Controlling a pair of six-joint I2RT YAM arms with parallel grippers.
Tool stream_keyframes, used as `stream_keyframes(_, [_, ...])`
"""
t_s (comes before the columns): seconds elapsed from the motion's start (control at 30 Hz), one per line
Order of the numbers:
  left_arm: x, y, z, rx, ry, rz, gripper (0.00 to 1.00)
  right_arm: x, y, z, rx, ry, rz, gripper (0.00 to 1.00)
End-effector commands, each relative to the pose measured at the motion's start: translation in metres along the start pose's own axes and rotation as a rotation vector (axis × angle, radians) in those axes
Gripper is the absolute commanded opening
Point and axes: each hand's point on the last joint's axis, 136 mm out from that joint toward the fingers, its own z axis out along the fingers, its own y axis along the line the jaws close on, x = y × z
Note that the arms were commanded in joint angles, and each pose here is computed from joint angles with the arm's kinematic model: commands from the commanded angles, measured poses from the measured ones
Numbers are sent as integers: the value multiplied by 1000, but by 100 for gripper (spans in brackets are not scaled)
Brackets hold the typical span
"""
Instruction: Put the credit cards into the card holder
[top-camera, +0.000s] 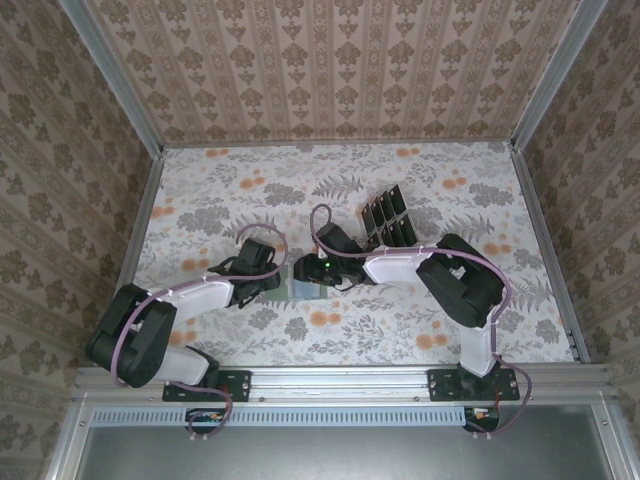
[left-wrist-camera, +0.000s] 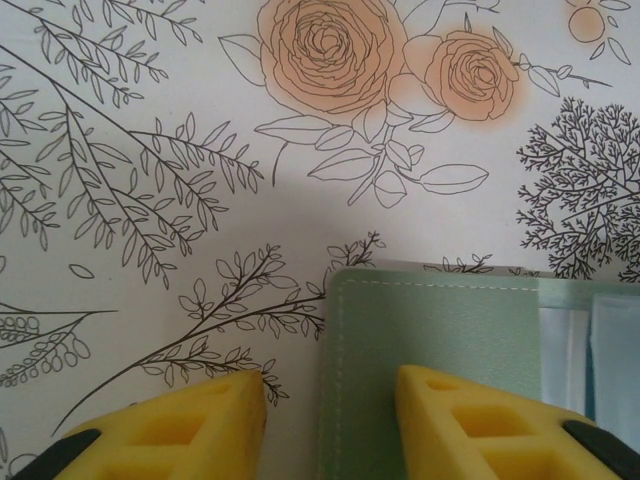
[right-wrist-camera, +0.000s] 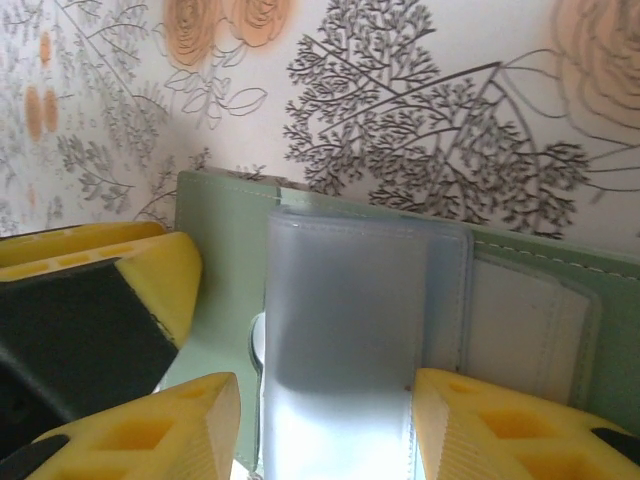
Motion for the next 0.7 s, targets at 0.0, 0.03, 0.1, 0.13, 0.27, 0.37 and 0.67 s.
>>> stream_keyframes(0.0, [8,-2,7,29,21,-6,42,13,1,13,-25,63,44,51])
stream_keyframes(0.03, [7,-2,7,32,20,-6,42,12,4,13,-33,63,45,51])
stream_keyframes(0.1, [7,-3,7,35,18,-8,42,11,11,14,-55,65,46,51])
stream_keyframes(0.13, [7,-3,7,36,17,-10,42,11,14,15,-63,66,46,51])
stream_keyframes(0.27, [8,-3,7,41,18,-13,42,9,26,15,-93,68,45,51])
stream_keyframes(0.37, [9,-2,7,39,18,-15,42,7,31,11,-99,60,35,51])
stream_keyframes(0.67, [9,-4,7,46,21,-19,41,-7,22,-30,47,-28,-76,51])
